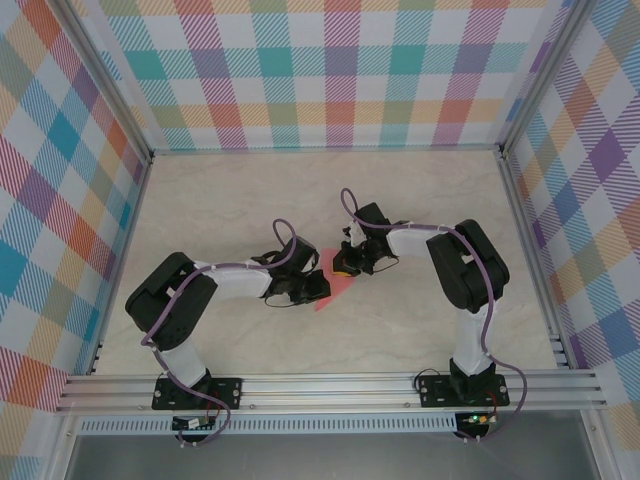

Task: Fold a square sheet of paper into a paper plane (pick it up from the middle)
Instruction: Fourth fold the wing at the center of the table.

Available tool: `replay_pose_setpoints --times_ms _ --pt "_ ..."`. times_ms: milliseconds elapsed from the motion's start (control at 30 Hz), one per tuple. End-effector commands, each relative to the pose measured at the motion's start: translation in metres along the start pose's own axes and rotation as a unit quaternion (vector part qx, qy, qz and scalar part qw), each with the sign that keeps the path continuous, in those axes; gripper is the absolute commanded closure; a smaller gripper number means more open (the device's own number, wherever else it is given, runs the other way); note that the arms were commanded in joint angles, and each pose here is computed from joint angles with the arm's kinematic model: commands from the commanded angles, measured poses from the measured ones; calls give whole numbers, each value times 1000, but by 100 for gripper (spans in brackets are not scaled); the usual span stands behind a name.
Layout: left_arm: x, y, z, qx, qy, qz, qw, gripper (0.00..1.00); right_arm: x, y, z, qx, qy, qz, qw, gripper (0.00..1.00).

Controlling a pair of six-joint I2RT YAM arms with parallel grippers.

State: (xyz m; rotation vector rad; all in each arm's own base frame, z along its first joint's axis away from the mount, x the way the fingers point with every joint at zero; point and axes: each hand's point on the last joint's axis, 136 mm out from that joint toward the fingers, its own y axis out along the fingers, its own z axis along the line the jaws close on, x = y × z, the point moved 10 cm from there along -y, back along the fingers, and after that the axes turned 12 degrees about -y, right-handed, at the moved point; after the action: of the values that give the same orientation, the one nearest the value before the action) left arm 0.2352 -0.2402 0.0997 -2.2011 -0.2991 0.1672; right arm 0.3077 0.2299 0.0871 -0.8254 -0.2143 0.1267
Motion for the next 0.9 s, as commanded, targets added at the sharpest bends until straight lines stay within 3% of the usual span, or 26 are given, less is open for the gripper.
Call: replay_pose_setpoints --times_ms 0,200,567,867 --pt "-10 5 23 55 -24 19 998 87 -25 27 -43 -106 52 51 992 96" --pt "-14 6 31 68 -37 20 997 87 -26 28 -44 -110 55 54 991 96" --pt "-15 -22 1 -10 -14 12 1000 86 -26 29 -45 -108 56 57 991 96" --pt "-21 -15 14 14 -25 24 999 86 -26 30 -46 -108 57 60 991 96"
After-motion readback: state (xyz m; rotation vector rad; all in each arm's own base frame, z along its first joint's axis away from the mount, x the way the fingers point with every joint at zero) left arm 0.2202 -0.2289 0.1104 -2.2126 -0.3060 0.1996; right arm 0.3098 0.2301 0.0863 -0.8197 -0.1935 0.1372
